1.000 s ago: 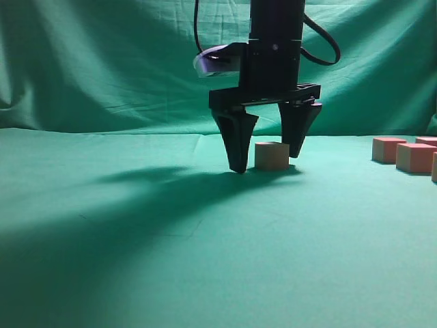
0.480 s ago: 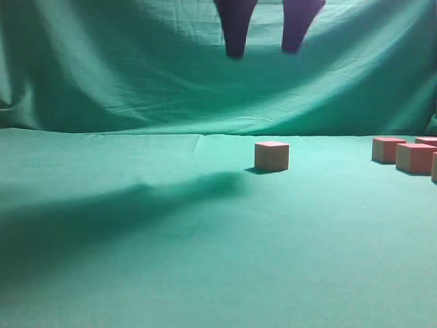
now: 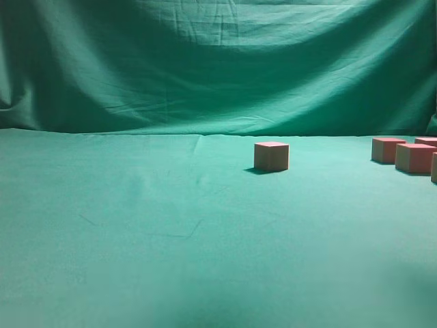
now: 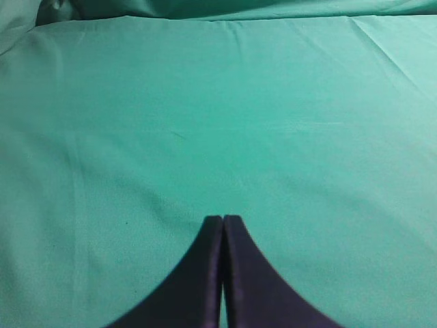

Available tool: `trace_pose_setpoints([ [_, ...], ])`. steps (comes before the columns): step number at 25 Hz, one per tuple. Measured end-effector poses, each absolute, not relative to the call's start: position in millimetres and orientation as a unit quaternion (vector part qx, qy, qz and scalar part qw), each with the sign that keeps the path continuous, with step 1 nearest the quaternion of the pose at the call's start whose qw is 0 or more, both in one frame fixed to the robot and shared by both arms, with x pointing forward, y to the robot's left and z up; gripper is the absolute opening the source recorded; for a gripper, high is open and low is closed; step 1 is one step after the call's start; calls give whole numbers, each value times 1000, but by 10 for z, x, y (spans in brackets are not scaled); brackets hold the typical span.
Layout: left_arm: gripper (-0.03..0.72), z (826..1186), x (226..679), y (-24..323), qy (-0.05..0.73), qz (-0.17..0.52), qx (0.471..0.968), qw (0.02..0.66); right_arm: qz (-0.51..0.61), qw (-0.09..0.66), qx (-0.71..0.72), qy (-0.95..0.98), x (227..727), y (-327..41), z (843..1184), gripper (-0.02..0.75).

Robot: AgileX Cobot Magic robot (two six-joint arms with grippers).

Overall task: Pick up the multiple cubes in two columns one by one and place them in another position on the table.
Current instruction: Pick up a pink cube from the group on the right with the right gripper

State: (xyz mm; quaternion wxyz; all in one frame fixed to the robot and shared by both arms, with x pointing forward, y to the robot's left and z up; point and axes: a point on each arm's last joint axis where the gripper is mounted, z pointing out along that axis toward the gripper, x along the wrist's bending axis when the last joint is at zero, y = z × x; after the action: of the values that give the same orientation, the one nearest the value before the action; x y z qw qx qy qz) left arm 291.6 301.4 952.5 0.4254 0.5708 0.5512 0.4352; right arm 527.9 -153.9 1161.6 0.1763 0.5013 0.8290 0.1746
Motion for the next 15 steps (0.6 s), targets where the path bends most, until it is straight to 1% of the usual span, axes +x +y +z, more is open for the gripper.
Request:
trace_pose_setpoints([
  [1, 0, 9525, 2916, 3014, 551, 435, 571, 425, 159, 170, 514, 826, 5215, -1663, 11538, 529],
  [3, 0, 9525, 2916, 3014, 551, 435, 571, 425, 135, 161, 539, 816, 5065, -1911, 11415, 545],
  [8, 0, 9525, 2916, 3014, 551, 435, 571, 425, 58, 118, 605, 786, 4691, -2394, 10904, 545],
  [11, 0, 9525, 2916, 3014, 551, 435, 571, 425, 23, 95, 633, 768, 4517, -2596, 10606, 545],
  [15, 0, 9525, 2916, 3014, 551, 435, 571, 425, 2, 77, 656, 751, 4392, -2724, 10282, 545],
])
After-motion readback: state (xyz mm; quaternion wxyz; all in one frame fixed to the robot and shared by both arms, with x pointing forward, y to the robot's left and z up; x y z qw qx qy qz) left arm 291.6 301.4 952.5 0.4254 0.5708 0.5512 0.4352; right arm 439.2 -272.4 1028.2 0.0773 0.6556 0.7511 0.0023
